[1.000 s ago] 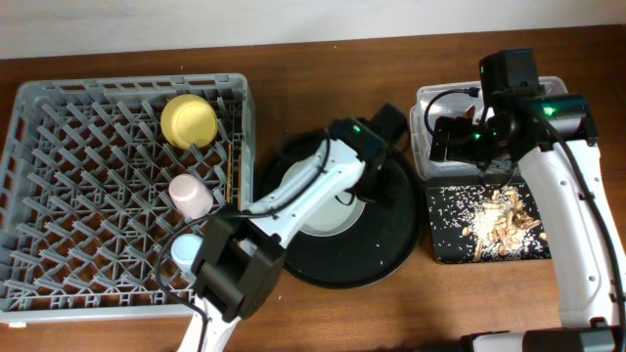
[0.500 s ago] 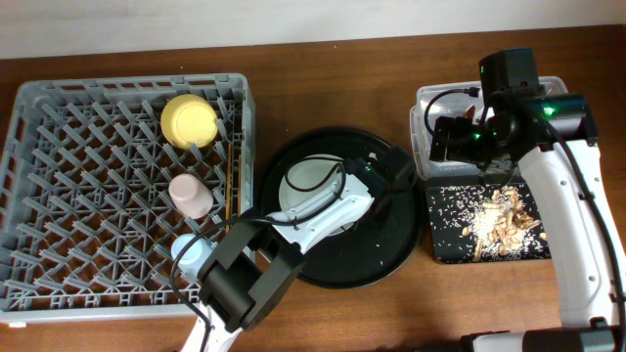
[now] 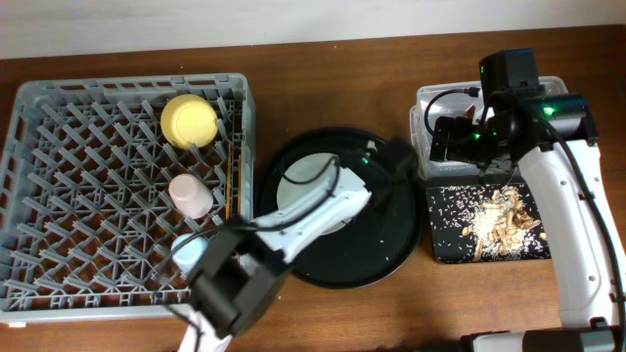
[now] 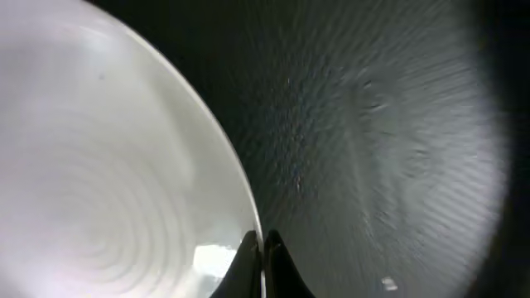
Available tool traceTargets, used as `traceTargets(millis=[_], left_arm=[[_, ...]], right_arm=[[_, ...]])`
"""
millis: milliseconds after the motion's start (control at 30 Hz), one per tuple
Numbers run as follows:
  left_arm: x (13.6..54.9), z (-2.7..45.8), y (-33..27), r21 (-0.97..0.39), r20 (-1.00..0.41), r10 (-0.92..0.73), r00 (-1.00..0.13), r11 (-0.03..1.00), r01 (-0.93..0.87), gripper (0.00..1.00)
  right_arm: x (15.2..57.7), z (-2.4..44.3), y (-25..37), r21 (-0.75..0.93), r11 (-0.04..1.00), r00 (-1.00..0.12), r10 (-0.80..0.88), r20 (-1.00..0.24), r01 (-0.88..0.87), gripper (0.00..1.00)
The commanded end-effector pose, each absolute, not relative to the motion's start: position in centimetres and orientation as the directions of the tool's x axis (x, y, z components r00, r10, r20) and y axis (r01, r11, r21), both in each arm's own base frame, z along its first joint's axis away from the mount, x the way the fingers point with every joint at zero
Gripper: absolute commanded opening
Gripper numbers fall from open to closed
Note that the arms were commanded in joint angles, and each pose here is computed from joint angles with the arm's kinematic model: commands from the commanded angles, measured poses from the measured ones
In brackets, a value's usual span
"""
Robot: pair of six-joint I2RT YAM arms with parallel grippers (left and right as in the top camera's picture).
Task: Sort waste into correct bins and load items into the dishwasher rack
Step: 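Lift the white plate and stand it upright in the rack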
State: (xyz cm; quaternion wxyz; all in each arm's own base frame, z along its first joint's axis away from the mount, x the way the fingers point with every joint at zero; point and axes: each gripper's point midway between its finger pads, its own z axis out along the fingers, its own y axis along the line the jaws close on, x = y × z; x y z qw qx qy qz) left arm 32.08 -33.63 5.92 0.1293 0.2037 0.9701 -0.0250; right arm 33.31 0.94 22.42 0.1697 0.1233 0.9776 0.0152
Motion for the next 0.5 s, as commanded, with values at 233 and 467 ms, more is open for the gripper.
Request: traceTargets(millis=[233,467], left_arm=[[35.0,35.2,-20.3,-0.498,-0.635,-0.035,-0.772,0.783,0.374,0.00],[35.8,38.6,-14.6,-0.778,-0.595,-0.074,-0.800,0.301,0.551,0.00]], right_arm=[[33.5,22.7,0.6,0.065,0.966,-0.906,0.257,-0.337,0.250,0.99],[33.5,22.7,0.6,0.065,0.966,-0.906,0.257,-0.337,0.250,0.99]])
